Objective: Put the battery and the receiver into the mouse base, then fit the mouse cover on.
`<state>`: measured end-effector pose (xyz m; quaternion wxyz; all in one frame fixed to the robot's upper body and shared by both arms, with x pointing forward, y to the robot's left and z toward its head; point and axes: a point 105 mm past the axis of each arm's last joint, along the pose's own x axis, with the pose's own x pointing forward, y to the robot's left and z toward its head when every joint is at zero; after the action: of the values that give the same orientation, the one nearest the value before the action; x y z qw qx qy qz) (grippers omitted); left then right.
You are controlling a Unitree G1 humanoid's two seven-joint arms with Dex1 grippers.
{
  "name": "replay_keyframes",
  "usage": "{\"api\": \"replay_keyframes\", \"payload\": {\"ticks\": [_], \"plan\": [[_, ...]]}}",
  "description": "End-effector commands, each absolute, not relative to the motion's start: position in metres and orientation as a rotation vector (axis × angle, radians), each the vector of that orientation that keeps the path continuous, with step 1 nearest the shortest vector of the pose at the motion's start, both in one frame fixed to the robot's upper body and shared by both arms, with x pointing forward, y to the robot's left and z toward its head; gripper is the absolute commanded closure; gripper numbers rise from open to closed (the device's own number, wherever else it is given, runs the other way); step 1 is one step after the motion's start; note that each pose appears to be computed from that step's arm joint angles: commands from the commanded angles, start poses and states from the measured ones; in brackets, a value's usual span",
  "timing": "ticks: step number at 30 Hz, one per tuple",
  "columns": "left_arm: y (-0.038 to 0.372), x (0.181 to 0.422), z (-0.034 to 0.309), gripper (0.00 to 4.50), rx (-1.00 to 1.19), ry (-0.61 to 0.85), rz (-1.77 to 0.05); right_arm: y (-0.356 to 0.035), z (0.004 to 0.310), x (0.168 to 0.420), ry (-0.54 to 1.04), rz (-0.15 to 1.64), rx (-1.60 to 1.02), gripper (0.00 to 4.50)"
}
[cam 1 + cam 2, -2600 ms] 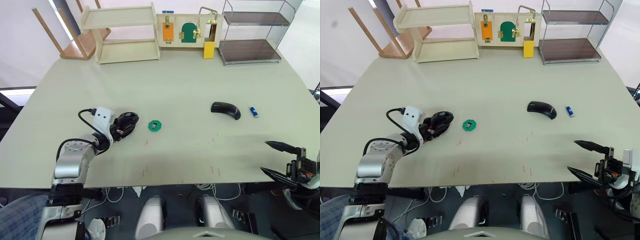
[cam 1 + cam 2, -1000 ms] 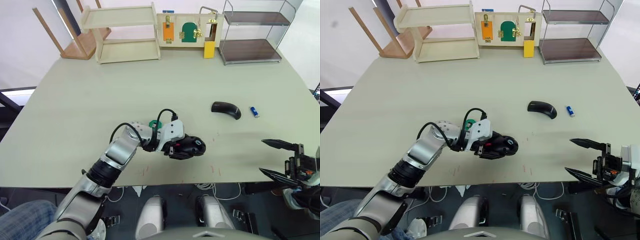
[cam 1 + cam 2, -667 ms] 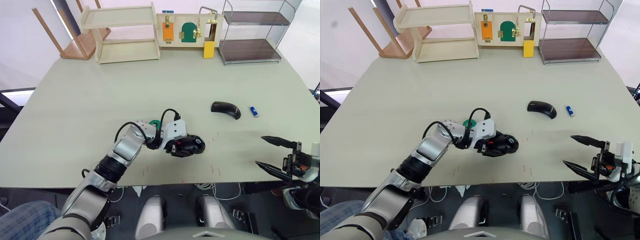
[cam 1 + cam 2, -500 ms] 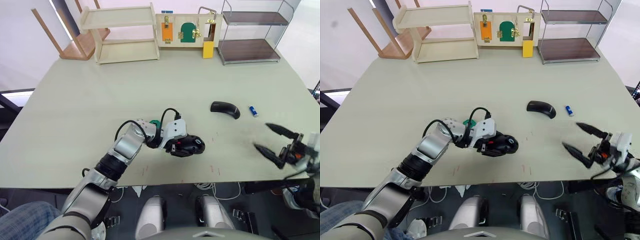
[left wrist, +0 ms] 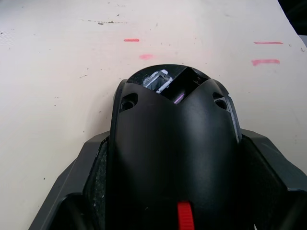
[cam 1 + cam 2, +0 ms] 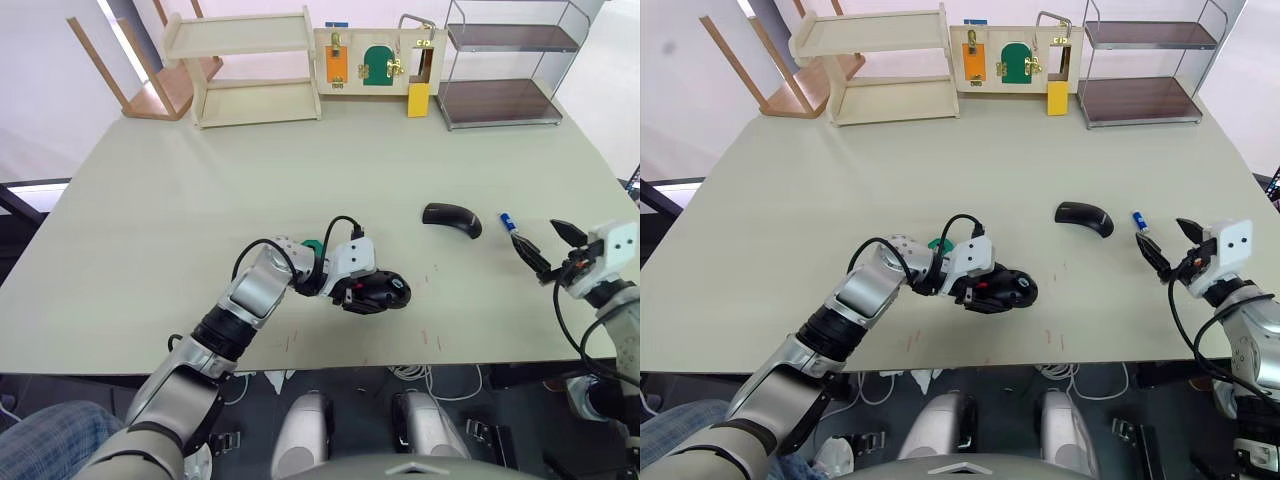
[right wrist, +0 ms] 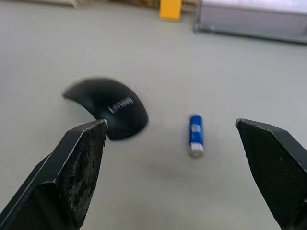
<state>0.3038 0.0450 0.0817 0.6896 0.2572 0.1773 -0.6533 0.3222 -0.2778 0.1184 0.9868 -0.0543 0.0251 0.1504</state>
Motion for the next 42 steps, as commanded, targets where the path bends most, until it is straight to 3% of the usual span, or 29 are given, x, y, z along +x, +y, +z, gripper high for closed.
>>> {"api": "replay_keyframes", "payload": {"ticks": [1, 6, 12, 23, 29, 33, 42], "plan": [[0.04, 0.297, 0.075, 1.49, 0.575, 0.432, -1.477, -0.287, 0.123, 0.335, 0.096, 0.238, -0.133, 0.0], [0.035, 0.291, 0.077, 1.49, 0.549, 0.434, -1.486, -0.29, 0.113, 0.354, 0.262, 0.22, -0.141, 0.0], [0.032, 0.286, 0.078, 1.49, 0.513, 0.445, -1.479, -0.289, 0.103, 0.368, 0.348, 0.208, -0.12, 0.0], [0.031, 0.286, 0.077, 1.49, 0.506, 0.457, -1.471, -0.29, 0.091, 0.378, 0.368, 0.235, -0.148, 0.0], [0.032, 0.286, 0.077, 1.51, 0.509, 0.462, -1.47, -0.29, 0.088, 0.378, 0.373, 0.243, -0.162, 2.31], [0.032, 0.286, 0.075, 1.51, 0.508, 0.464, -1.466, -0.292, 0.089, 0.377, 0.37, 0.241, -0.167, 4.3], [0.03, 0.286, 0.073, 1.51, 0.494, 0.478, -1.459, -0.289, 0.106, 0.362, 0.378, 0.278, -0.12, 4.4]]}}
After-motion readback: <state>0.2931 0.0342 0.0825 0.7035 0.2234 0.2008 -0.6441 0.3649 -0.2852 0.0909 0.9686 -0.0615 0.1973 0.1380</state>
